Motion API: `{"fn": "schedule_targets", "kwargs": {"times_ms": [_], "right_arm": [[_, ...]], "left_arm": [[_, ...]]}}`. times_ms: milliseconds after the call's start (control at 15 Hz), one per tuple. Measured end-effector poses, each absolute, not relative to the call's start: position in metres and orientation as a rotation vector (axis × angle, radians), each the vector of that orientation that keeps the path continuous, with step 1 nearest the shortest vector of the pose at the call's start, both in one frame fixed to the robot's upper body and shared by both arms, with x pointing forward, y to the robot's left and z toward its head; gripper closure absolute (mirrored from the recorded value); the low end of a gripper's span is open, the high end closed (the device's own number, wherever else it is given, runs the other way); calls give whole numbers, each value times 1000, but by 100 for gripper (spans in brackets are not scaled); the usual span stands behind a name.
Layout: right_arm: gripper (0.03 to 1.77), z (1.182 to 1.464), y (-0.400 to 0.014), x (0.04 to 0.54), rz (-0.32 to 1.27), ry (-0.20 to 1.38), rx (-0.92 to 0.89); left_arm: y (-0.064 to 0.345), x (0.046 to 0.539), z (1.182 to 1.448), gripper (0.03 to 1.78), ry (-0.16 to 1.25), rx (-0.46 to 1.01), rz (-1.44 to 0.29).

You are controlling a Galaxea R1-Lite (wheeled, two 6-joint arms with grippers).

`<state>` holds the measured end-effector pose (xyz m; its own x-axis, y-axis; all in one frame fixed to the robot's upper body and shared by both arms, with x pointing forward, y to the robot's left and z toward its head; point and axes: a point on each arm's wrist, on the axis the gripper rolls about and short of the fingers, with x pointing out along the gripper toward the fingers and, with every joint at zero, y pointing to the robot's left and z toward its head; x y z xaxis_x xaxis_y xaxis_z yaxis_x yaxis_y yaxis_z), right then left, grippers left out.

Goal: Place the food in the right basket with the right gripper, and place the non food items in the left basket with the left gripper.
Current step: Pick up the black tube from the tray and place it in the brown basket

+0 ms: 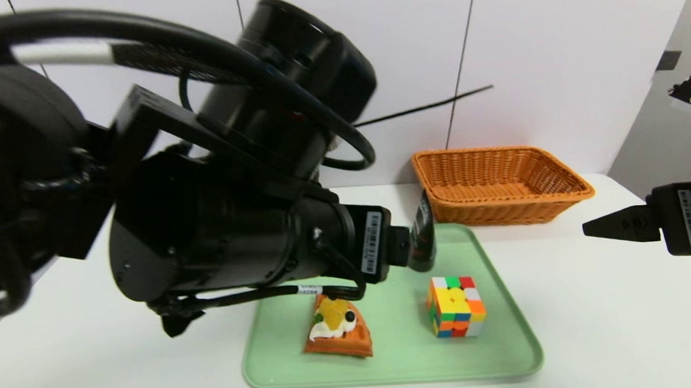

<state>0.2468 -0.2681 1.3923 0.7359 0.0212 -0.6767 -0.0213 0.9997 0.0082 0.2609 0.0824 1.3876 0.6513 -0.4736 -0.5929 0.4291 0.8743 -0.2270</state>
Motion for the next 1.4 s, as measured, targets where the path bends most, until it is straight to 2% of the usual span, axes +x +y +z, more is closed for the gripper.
{"fn": "schedule_targets", "kwargs": {"times_ms": [267, 533, 733, 1267, 1400], "right_arm": [[10, 1393, -270, 247, 14, 741, 7], [10, 1393, -273, 247, 0, 739, 12], [10, 1394, -276, 248, -19, 737, 21], [10, 1394, -276, 251, -22, 731, 25], [10, 1393, -277, 251, -25, 731, 26]], "left_arm": [[46, 260, 1361, 12, 642, 2, -428], [10, 269, 1340, 12, 543, -25, -401], [-3, 268, 1325, 12, 539, 3, -383], [-33, 273, 1302, 12, 505, -30, -401], [-38, 277, 1304, 12, 496, -44, -404]]}}
